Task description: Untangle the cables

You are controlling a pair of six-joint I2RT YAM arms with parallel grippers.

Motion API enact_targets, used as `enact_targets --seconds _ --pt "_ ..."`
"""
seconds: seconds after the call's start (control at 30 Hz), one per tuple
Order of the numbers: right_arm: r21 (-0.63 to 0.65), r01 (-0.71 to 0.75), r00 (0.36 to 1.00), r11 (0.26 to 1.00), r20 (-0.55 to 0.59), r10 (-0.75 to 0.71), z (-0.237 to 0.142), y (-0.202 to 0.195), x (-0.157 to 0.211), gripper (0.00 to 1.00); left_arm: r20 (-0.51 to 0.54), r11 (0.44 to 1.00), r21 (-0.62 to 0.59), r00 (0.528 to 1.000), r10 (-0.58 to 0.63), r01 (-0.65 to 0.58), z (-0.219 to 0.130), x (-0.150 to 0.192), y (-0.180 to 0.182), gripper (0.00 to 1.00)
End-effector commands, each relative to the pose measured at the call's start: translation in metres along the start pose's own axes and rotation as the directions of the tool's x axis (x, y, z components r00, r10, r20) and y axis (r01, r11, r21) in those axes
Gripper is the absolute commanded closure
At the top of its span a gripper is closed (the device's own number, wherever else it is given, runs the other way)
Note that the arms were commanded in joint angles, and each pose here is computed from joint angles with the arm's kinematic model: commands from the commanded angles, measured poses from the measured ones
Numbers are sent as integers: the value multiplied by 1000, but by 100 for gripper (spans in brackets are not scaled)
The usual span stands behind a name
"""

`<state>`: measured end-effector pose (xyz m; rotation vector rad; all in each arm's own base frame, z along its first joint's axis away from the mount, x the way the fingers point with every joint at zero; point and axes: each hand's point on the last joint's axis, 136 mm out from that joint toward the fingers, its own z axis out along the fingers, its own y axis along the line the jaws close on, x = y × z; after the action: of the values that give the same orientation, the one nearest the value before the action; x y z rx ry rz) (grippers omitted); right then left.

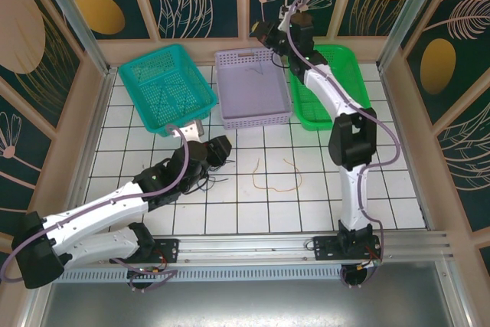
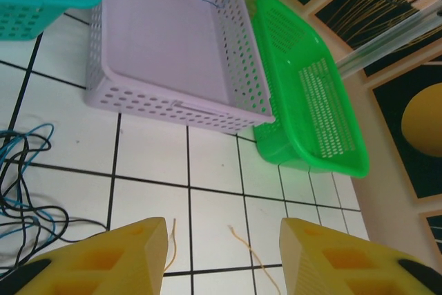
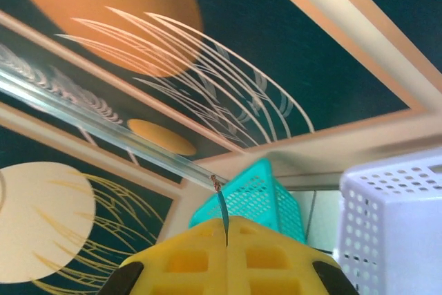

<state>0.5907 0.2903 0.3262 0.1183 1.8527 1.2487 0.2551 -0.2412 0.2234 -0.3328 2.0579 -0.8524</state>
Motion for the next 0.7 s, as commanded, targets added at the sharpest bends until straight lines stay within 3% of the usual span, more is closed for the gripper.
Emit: enact_targets --seconds 0.0,0.1,0.33,0.5,0.67 --pt "116 -47 997 992 -58 54 5 -34 11 96 -33 1000 -2 999 -8 8 5 10 4 53" --pt "218 -56 993 974 -92 77 -7 -53 27 76 -48 1000 -3 999 -13 13 7 16 8 53" --pt "390 -43 993 920 -83 81 -66 -57 38 50 -54 1000 -15 998 -16 15 7 17 10 53" --pt "450 -32 996 892 -56 64 -113 -48 44 47 -68 996 -79 997 -43 38 8 22 22 52" --pt "492 -10 998 871 -49 39 -164 -42 61 52 -88 992 -115 994 -58 47 7 27 29 52"
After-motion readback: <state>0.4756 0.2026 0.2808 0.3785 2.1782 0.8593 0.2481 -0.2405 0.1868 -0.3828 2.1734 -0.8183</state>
